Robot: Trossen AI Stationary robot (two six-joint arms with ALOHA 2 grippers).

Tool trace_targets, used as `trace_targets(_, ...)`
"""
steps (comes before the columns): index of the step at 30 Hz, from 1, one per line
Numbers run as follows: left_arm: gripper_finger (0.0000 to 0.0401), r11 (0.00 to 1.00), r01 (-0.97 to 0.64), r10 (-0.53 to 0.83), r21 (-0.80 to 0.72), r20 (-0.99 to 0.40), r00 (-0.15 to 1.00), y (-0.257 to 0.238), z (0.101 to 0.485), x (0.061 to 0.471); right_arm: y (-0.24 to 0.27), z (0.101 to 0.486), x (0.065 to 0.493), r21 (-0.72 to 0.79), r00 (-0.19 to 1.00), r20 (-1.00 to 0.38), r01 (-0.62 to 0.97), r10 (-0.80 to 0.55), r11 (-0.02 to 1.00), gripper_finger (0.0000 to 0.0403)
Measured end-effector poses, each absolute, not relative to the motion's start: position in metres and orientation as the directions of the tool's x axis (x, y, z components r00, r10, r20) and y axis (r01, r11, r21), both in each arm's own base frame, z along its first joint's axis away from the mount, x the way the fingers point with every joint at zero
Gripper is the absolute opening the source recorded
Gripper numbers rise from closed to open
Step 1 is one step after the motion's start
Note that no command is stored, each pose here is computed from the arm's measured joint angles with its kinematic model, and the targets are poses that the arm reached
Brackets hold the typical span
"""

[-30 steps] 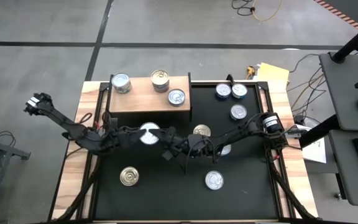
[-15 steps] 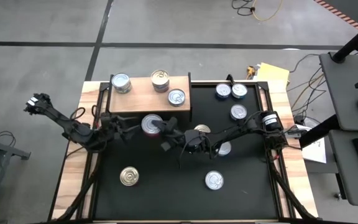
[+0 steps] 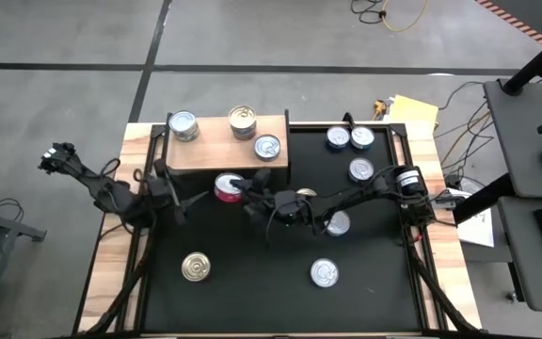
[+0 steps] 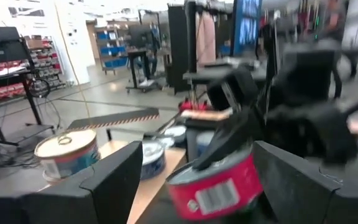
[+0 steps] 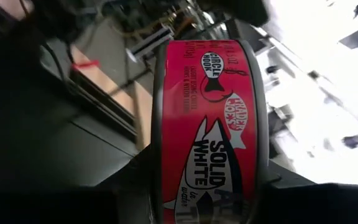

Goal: Stack canned seafood by type on shelf
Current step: Put the red tuna can on the shelf

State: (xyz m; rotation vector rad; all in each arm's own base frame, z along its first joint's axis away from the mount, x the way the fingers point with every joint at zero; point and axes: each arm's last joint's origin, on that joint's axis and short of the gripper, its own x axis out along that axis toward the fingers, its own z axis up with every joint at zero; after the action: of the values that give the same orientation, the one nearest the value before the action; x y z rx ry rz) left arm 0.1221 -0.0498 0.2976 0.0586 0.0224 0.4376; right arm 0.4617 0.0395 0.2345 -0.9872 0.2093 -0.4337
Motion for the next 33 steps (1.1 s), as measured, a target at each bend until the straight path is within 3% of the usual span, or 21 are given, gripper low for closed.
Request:
trace_targets(4, 0.0288, 0.906, -0.404, 0.415, 0.125, -0.083, 0.906, -0.05, 0.286, 0.123, 0.04, 0.234, 0.463, -0.768, 0.921, 0.019, 0.262, -0.388, 0.584, 0.0123)
trace_targets(8, 0.0288, 0.926, -0.367, 0.376, 0.086, -0.143, 0.915, -0.055, 0.276, 0.129, 0.041, 0.231, 0.463, -0.745, 0.931, -0.006, 0.239, -0.364, 0.623, 0.0124)
trace_targets(14, 0.0288, 0.92, -0.39, 0.39, 0.047, -0.208, 0.897, -0.065, 0.261, 0.144, 0.051, 0.222, 0.461, -0.777, 0.92, -0.094, 0.171, -0.38, 0.606, 0.0123)
trace_targets(19, 0.0288, 0.911, -0.406, 0.41, 0.067, -0.23, 0.883, -0.069, 0.255, 0.151, 0.071, 0.222, 0.455, -0.835, 0.872, -0.086, 0.201, -0.482, 0.513, 0.0126)
trace_targets(33, 0.0288, 0.947, -0.316, 0.315, 0.055, -0.336, 0.887, -0.067, 0.29, 0.143, 0.076, 0.228, 0.455, -0.835, 0.876, -0.037, 0.237, -0.48, 0.497, 0.0125)
